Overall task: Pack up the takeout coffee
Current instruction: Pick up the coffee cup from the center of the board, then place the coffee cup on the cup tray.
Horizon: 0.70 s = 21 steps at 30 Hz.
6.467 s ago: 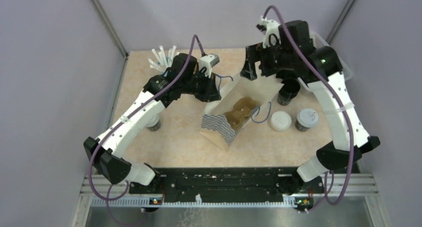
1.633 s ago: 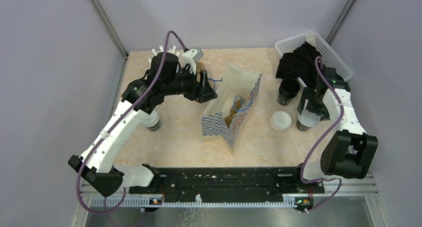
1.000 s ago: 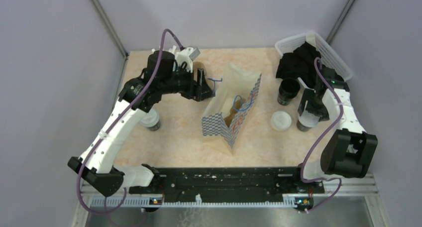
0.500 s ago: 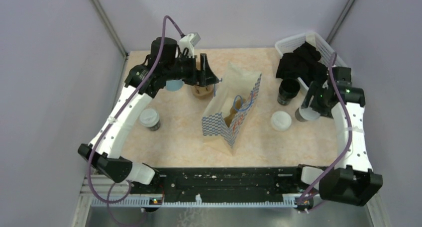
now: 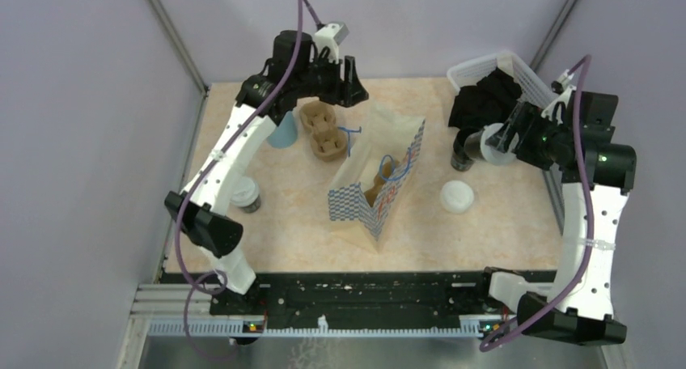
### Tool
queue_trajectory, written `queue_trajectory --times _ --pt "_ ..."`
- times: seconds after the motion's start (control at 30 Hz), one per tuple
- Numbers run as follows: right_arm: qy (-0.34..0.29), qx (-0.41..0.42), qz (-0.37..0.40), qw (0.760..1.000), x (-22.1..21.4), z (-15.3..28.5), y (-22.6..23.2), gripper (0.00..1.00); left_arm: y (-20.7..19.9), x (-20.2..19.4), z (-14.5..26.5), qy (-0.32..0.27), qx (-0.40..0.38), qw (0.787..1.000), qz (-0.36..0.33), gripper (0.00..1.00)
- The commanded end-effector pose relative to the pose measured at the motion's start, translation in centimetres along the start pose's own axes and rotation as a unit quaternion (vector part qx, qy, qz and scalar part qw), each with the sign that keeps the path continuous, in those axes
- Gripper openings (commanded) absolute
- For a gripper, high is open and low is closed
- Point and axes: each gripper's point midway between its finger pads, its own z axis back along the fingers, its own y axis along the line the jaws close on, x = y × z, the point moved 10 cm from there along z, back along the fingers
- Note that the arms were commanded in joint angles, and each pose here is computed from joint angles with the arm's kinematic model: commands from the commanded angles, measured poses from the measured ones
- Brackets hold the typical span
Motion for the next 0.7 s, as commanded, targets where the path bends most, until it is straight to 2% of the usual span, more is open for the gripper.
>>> queue_trajectory --times 0.0,0.17,0.33,0.47,0.6,0.67 --pt "-0.009 0.052 0.003 0.999 1.4 1.8 1.7 0.68 0.6 0.1 -2.9 0.035 -0.018 0.999 -0.023 0.66" --pt "-0.02 0.07 0.008 0.997 2.6 3.0 2.7 0.68 0.1 -1.3 -4.6 0.056 0.036 0.998 -0.022 0.65" --pt "-0.033 0.098 0.009 0.995 3.8 3.8 3.7 0.67 1.1 -3.0 -5.3 0.081 0.096 0.992 -0.019 0.58" --pt "-0.028 0.136 0.013 0.99 4.4 3.5 5.2 0.66 1.9 -4.0 -6.1 0.095 0.118 0.988 -0.021 0.48" --pt "-0.017 0.163 0.025 0.986 4.6 2.9 7.3 0.66 2.1 -4.3 -6.6 0.092 0.13 0.987 -0.003 0.28" --pt "-0.014 0.183 0.031 0.982 4.6 2.9 8.9 0.66 2.1 -4.3 -6.3 0.085 0.142 0.986 0.008 0.22"
